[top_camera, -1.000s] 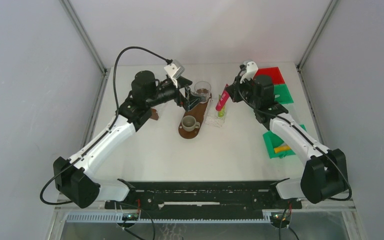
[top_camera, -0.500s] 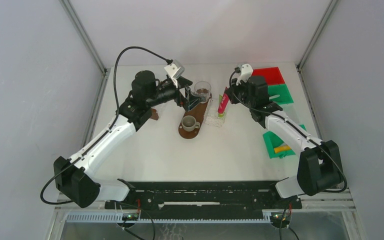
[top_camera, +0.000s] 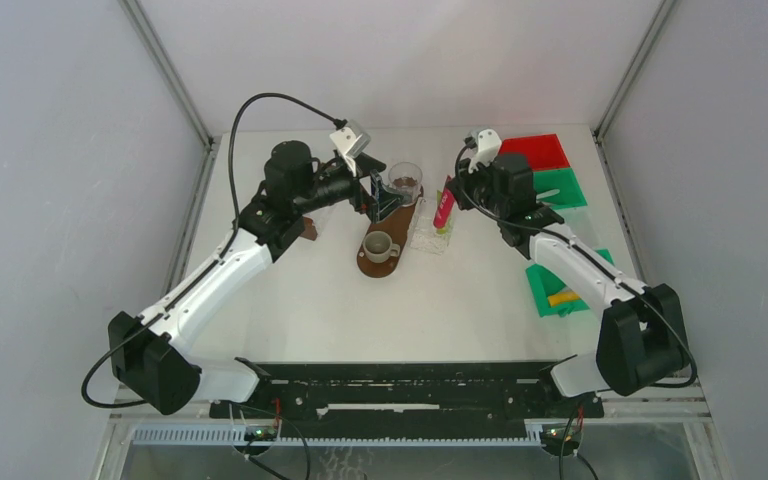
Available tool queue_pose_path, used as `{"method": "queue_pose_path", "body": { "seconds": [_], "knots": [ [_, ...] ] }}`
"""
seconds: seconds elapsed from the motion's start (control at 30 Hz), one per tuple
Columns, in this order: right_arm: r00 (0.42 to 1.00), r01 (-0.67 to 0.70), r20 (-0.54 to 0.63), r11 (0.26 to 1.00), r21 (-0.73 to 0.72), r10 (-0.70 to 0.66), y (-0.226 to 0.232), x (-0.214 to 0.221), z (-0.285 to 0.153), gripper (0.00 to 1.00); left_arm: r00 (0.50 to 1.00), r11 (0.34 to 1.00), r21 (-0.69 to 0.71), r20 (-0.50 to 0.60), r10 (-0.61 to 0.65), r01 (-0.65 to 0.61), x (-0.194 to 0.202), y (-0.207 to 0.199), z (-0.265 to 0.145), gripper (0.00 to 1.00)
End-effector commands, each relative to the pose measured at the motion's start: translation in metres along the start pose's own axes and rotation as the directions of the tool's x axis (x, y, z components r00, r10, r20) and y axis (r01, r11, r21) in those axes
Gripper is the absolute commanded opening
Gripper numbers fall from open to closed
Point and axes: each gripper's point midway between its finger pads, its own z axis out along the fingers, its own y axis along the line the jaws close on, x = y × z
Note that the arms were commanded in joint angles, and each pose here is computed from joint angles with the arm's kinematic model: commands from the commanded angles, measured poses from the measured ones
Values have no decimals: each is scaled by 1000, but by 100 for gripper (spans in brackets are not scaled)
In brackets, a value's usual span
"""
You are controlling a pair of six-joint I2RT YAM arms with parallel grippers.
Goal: Prepare toiletry sets of a toothbrush and toothpaste on the tray
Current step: Place the toothpaste in the toothpaste holder.
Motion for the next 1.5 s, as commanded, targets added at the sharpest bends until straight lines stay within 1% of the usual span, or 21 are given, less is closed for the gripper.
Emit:
{"method": "queue_pose_path", "body": {
  "seconds": [0.0,0.27,0.83,1.1,1.3,1.37,1.47],
  "knots": [
    [994,37,103,999,-20,-35,11,-34,-16,0,999,1000,19,35,17,-18,-10,-2,0,99],
    [996,35,87,999,-8,-34,9,-23,-17,0,999,1000,24,34,14,-14,-9,-3,0,99],
    [997,49,55,999,-8,-48,3,-4,7,0,999,1000,26,30,11,-12,-8,-2,2,99],
    [995,101,4,995,-21,-101,8,19,26,0,999,1000,24,30,12,-13,-8,-1,1,100],
    [993,116,-26,993,-22,-116,10,33,34,0,999,1000,23,31,16,-17,-8,-1,1,100],
    [992,120,-29,992,-23,-121,10,37,35,1,999,1000,23,30,16,-17,-8,-1,1,99],
    [992,119,-37,993,-27,-120,11,44,36,7,999,1000,23,31,16,-17,-8,-1,1,99]
  ]
}}
